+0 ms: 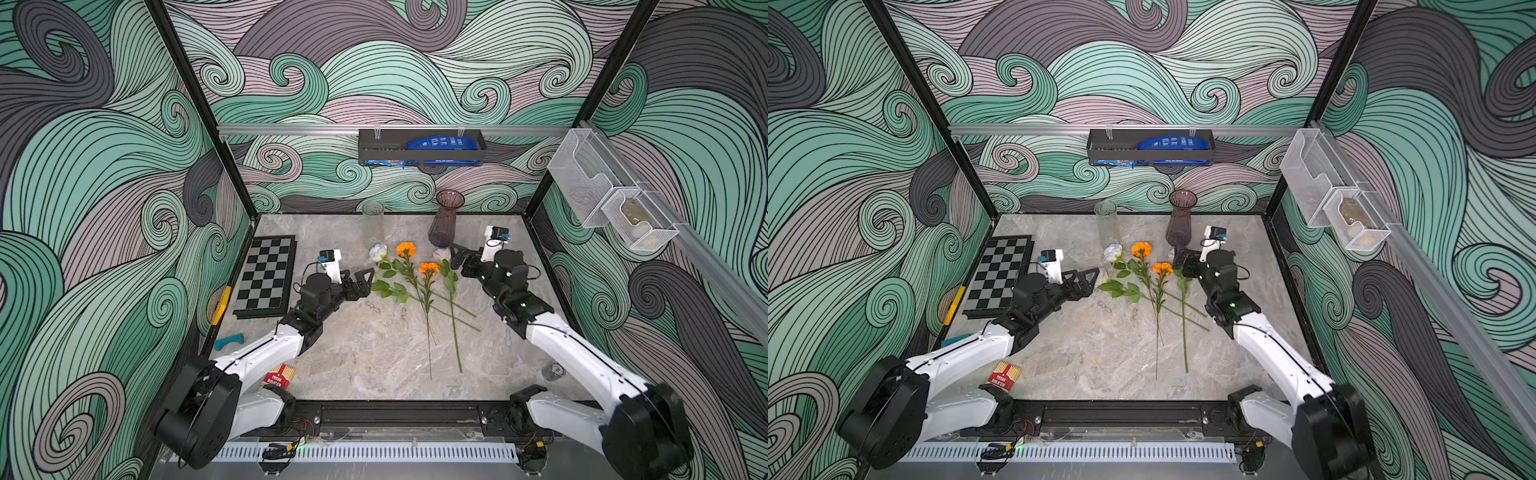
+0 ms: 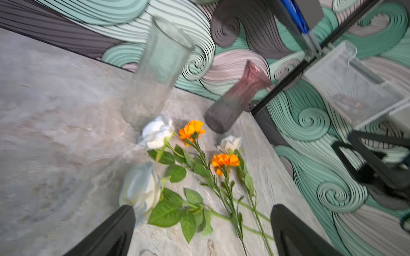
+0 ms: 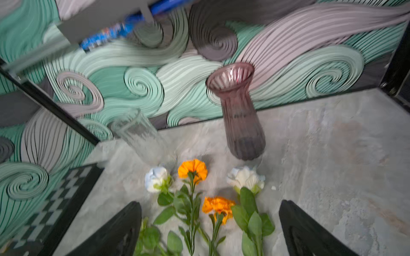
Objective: Arrange the flowers in different vases according to their colors
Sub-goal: Pick up the flower at the center of the board.
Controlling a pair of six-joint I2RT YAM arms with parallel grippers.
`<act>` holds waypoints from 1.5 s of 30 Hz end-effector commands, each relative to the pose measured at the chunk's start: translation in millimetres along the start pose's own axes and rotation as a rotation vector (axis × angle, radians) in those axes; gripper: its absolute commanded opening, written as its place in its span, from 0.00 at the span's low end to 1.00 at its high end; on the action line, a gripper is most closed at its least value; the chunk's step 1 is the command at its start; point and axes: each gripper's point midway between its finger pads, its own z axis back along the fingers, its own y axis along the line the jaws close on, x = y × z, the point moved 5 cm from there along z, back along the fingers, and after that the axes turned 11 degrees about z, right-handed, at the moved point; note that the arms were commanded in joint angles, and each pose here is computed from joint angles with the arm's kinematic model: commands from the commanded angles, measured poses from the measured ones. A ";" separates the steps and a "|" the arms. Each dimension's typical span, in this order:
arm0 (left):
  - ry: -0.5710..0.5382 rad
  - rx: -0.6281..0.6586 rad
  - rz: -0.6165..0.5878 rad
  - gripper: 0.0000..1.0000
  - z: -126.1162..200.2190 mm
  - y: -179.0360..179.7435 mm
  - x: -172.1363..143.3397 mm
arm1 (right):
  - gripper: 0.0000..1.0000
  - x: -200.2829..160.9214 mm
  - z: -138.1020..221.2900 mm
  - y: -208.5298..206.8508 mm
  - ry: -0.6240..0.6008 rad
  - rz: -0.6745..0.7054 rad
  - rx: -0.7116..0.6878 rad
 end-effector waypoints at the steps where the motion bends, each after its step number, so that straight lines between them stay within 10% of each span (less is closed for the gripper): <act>1: -0.011 0.010 -0.107 0.99 -5.9 -24.0 11.7 | 1.00 -58.0 -21.7 7.4 0.329 0.065 0.058; 7: -0.182 0.333 0.049 0.98 21.1 19.6 25.1 | 0.99 -62.2 -45.5 15.8 0.439 0.069 0.060; 15: -0.208 0.242 0.206 0.99 27.0 35.3 4.4 | 0.51 -53.0 -93.8 68.5 0.488 0.235 0.206; 20: -0.313 0.385 0.300 0.99 40.7 61.3 7.1 | 0.45 -70.2 -136.6 80.8 0.557 0.250 0.139; 45: 0.192 -0.249 0.148 0.99 -13.4 -18.2 -38.5 | 0.37 -125.5 -203.6 76.3 0.661 0.350 -0.012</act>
